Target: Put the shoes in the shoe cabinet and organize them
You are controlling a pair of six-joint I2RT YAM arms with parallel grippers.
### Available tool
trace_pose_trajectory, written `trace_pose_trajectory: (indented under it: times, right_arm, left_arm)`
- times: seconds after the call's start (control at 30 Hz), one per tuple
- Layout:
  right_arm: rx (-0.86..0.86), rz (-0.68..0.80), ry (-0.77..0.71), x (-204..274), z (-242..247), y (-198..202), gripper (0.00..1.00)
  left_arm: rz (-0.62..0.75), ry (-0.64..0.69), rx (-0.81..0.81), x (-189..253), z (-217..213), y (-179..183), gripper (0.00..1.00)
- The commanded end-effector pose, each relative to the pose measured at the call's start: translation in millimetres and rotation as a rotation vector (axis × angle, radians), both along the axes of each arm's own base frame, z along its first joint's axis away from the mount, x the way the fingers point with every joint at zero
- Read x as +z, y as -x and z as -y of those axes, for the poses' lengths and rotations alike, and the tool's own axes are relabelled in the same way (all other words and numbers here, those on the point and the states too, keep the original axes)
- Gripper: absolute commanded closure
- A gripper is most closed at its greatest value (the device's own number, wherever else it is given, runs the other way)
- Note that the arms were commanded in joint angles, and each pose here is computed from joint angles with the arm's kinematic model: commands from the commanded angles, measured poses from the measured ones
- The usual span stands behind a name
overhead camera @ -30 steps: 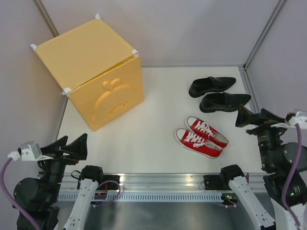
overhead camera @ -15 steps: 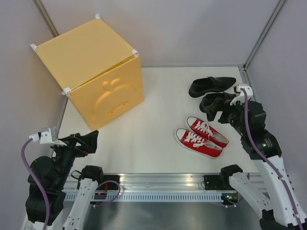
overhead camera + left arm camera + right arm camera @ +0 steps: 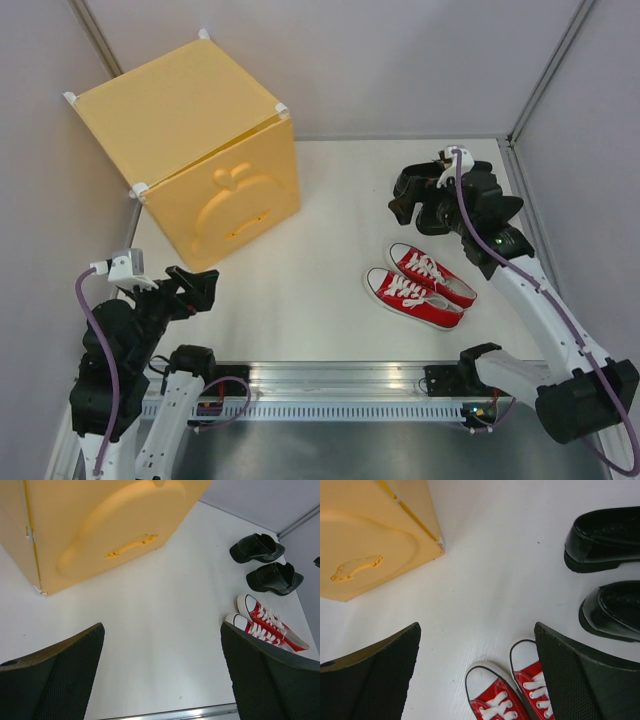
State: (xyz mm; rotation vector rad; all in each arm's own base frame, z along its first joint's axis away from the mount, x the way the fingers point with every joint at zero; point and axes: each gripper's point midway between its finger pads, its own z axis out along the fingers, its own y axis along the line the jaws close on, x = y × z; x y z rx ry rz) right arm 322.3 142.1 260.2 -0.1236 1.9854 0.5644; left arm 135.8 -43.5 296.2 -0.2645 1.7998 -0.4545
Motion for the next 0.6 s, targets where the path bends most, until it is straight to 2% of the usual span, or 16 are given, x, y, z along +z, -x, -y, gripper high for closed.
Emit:
trace_pose_trajectory:
  times: [0.0,0.23,0.57]
  right_arm:
    - [0.076,0.104,-0.041,14.8,-26.1,-22.5,0.02]
    - [0.197,0.178,0.038,4.2,-69.6,-43.6,0.02]
    - [0.326,0.281,0.031,22.9,-110.2,-65.8,0.02]
  left_arm:
    - [-0.011,0.033,-0.023,0.5,7.6,-9.0,0.00]
    - [-0.046,0.047,-0.028,-10.1,10.8,-15.9,0.00]
    - [-0.073,0.046,-0.007,-18.9,8.4,-20.4,0.00]
